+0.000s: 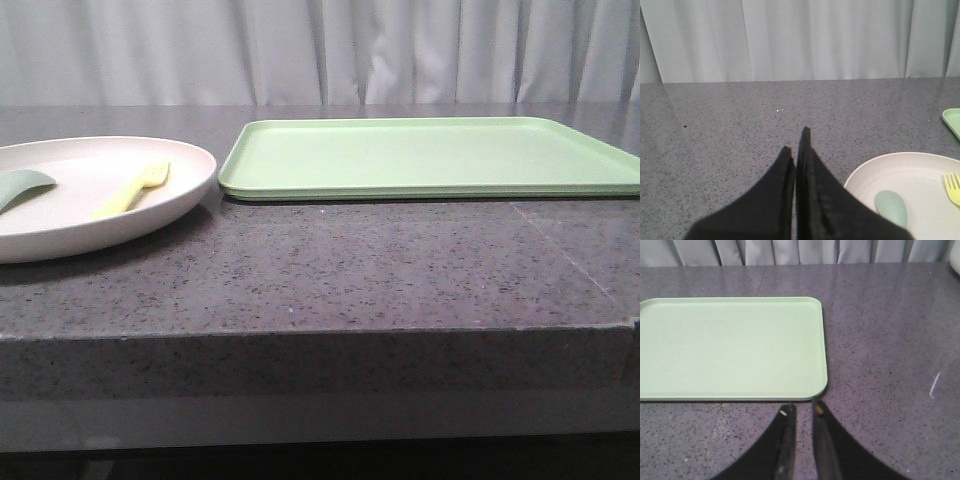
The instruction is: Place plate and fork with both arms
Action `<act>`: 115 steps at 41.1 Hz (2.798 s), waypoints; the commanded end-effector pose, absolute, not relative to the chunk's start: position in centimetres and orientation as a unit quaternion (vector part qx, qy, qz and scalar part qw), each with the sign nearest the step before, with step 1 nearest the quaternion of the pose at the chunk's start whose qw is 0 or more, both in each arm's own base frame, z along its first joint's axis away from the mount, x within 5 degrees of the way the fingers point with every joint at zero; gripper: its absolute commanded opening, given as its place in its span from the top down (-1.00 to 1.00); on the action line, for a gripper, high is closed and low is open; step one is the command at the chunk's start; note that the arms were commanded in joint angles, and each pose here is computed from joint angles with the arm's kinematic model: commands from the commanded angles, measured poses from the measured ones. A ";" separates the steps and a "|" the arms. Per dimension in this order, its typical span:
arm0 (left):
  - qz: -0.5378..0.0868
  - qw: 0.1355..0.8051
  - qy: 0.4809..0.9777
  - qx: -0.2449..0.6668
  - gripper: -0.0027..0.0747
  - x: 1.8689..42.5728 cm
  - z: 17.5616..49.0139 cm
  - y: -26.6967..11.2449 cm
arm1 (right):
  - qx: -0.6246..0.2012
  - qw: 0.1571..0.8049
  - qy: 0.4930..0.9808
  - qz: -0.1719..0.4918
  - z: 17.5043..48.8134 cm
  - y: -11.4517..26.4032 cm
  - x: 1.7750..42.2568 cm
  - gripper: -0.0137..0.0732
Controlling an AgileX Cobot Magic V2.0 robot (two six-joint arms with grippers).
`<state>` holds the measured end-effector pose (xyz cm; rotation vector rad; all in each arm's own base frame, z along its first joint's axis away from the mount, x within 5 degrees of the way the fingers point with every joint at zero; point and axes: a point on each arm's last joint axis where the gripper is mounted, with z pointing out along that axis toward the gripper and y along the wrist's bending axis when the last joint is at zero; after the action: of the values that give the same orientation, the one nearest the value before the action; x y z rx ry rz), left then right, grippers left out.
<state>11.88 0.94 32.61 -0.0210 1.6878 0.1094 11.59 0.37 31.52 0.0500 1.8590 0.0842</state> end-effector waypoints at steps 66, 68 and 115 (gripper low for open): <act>-0.014 0.244 0.969 -0.039 -0.58 30.1 29.3 -0.6 | 0.015 0.648 0.761 0.040 33.6 0.5 11.8 -0.73; -0.014 0.244 0.969 -0.039 -0.57 30.1 29.2 -0.6 | 0.015 0.648 0.761 0.040 33.6 0.5 11.8 -0.73; -0.032 0.237 0.970 -0.046 0.98 30.8 28.3 -1.0 | 0.015 0.648 0.761 0.040 33.6 0.5 11.8 -0.73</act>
<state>30.67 -0.74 26.42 -0.1373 2.7424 -0.0740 11.62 0.48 31.68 0.0402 1.8428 0.0918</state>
